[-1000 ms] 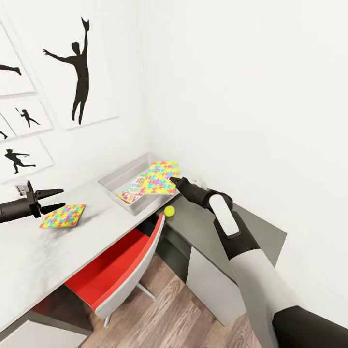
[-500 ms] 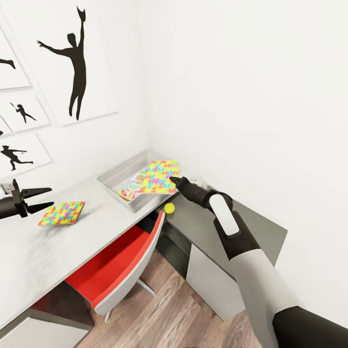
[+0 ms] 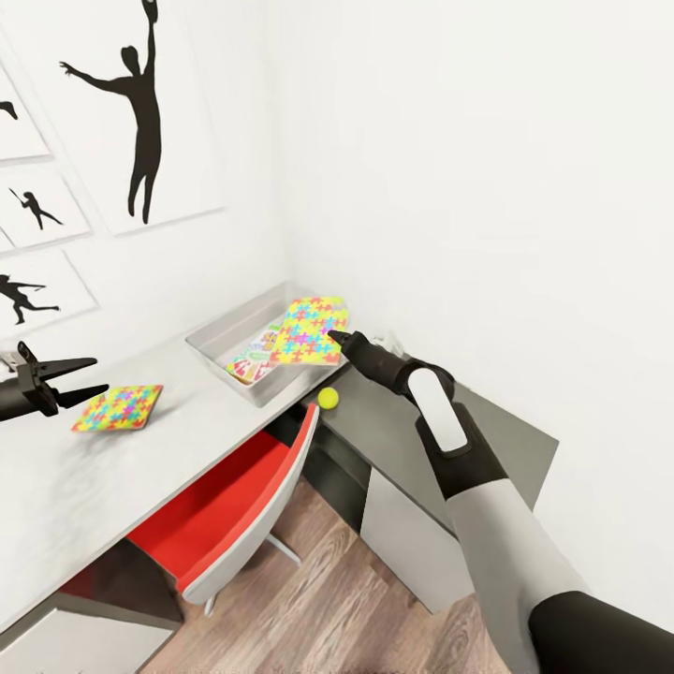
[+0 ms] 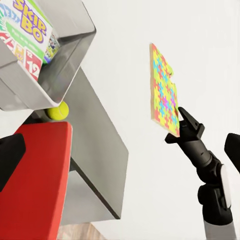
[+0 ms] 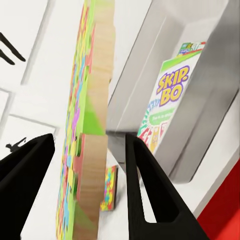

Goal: Put all the toys in the child's room - the three board games (two on the bed and one on the table), the two jigsaw puzzles on the table, and the tennis ball on the table - inside the toy box on the table in the child's room.

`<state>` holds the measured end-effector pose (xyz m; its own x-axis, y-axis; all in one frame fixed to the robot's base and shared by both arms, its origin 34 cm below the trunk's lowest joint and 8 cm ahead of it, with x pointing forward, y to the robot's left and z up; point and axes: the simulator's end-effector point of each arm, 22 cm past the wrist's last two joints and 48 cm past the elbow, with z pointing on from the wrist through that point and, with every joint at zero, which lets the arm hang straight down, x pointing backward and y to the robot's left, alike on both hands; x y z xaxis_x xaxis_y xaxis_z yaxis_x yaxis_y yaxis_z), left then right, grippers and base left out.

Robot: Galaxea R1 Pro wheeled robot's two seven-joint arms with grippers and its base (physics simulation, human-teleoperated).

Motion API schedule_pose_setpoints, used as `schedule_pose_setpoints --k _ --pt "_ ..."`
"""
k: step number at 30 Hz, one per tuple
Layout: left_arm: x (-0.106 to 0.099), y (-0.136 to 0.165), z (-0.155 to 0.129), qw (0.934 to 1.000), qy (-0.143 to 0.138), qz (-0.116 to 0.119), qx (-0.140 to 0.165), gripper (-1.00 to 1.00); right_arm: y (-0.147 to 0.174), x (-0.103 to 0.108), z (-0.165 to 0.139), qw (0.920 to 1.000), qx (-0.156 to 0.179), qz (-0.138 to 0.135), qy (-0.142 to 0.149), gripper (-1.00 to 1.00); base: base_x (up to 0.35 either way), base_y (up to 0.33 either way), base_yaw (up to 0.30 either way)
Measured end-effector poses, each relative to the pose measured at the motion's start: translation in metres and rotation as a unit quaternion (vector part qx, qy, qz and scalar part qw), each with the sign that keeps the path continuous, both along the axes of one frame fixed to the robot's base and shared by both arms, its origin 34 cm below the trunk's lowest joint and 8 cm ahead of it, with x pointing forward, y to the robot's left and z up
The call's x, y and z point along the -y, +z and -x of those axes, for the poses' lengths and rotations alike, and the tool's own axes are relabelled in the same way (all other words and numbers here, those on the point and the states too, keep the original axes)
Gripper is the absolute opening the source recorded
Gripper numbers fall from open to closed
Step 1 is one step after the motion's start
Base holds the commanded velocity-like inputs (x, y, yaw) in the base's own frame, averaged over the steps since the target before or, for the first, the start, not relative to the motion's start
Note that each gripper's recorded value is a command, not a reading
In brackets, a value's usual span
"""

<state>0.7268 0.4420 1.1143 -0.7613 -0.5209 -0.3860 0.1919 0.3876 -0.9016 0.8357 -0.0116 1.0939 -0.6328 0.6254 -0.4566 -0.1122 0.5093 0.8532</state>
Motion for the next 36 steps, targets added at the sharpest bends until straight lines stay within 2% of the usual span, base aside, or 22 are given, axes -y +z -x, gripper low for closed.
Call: schedule_pose_setpoints --k 10,21,36 --pt "0.002 -0.005 -0.003 1.0000 -0.002 0.008 -0.002 1.00 -0.003 0.001 -0.004 1.0000 0.001 -0.001 -0.001 -1.00 0.000 0.000 0.000" --pt "0.001 -0.013 -0.004 0.9999 0.000 0.009 -0.009 1.00 0.000 0.002 -0.007 0.9999 0.009 -0.006 -0.003 -1.00 0.000 0.000 0.000" --pt "0.000 -0.024 -0.006 0.9998 -0.001 0.009 -0.017 1.00 -0.011 0.001 -0.008 1.0000 0.004 -0.006 -0.003 -1.00 0.000 0.000 0.002"
